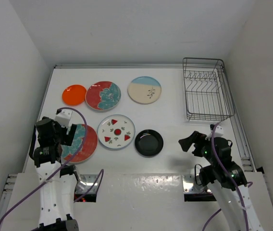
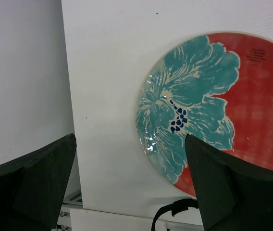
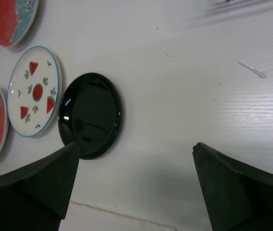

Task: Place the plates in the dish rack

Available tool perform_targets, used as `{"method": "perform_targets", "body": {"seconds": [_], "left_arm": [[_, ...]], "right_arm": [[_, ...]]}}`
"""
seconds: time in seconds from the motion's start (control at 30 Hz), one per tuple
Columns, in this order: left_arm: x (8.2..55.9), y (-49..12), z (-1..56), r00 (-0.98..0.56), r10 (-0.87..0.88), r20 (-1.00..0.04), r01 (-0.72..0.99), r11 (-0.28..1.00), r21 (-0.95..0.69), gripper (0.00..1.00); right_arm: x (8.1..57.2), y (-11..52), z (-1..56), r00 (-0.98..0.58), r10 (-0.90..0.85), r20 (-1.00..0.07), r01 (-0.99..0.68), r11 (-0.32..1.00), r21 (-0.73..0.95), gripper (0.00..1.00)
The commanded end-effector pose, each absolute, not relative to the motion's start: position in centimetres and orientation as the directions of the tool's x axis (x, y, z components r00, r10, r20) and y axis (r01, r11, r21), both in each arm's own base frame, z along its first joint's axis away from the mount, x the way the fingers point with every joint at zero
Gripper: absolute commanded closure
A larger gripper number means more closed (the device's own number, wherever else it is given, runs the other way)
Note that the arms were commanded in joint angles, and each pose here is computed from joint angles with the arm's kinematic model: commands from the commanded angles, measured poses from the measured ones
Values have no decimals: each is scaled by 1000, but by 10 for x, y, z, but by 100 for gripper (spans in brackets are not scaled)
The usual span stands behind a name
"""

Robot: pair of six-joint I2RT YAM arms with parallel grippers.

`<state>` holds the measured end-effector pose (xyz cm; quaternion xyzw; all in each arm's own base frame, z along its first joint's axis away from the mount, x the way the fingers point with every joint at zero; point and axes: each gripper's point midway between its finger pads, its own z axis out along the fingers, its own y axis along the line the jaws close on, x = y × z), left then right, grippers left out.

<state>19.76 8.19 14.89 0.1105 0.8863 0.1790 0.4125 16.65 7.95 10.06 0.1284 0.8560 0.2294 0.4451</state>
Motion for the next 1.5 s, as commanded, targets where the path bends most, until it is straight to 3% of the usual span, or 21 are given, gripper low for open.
{"method": "perform_targets", "body": {"seconds": [0.0, 0.17, 0.3, 0.47, 0.53, 0.57, 0.6, 0.67, 0.73, 0.8, 0.87, 1.0, 1.37, 1.47], "left_arm": [[201, 81, 154, -610, 353, -709, 45, 909, 414, 0], [203, 74, 183, -588, 351, -729, 65, 919, 389, 0], [211, 48, 211, -547, 451, -705, 283, 892, 352, 0], [236, 18, 261, -511, 535, -673, 534, 811, 239, 2], [262, 20, 264, -563, 554, -613, 572, 797, 195, 13], [271, 19, 260, -593, 560, -578, 576, 797, 181, 22], [280, 25, 254, -636, 585, -503, 567, 797, 210, 38], [301, 33, 227, -706, 607, -364, 568, 793, 221, 48], [310, 51, 193, -759, 598, -258, 549, 801, 242, 37], [307, 70, 169, -797, 544, -263, 515, 839, 175, 22], [299, 83, 130, -854, 461, -242, 464, 885, 50, 20], [290, 99, 95, -931, 291, -222, 323, 938, -125, 10], [235, 135, 22, -987, 100, -125, 123, 974, -193, 10], [213, 127, 10, -992, 68, -102, 95, 953, -287, 12]], "right_arm": [[167, 81, 111, -558, 440, -703, 11, 852, 524, 0], [170, 83, 107, -572, 432, -698, 12, 854, 520, 0], [175, 86, 106, -607, 427, -670, 35, 857, 514, 0], [202, 113, 133, -613, 307, -728, -163, 852, 497, 2], [213, 122, 156, -598, 303, -742, -209, 835, 509, 14], [220, 125, 154, -626, 289, -724, -199, 839, 507, 32], [228, 129, 159, -646, 251, -721, -219, 844, 490, 41], [245, 129, 177, -657, 199, -727, -228, 867, 444, 54], [258, 130, 166, -718, 135, -682, -213, 891, 401, 44], [269, 134, 162, -755, 120, -645, -199, 895, 400, 27], [277, 147, 176, -747, 133, -652, -232, 866, 443, 17], [279, 160, 182, -713, 116, -691, -301, 840, 451, 15], [277, 168, 176, -701, 138, -699, -315, 820, 477, 13], [278, 176, 184, -693, 122, -710, -344, 810, 475, 13]]}}
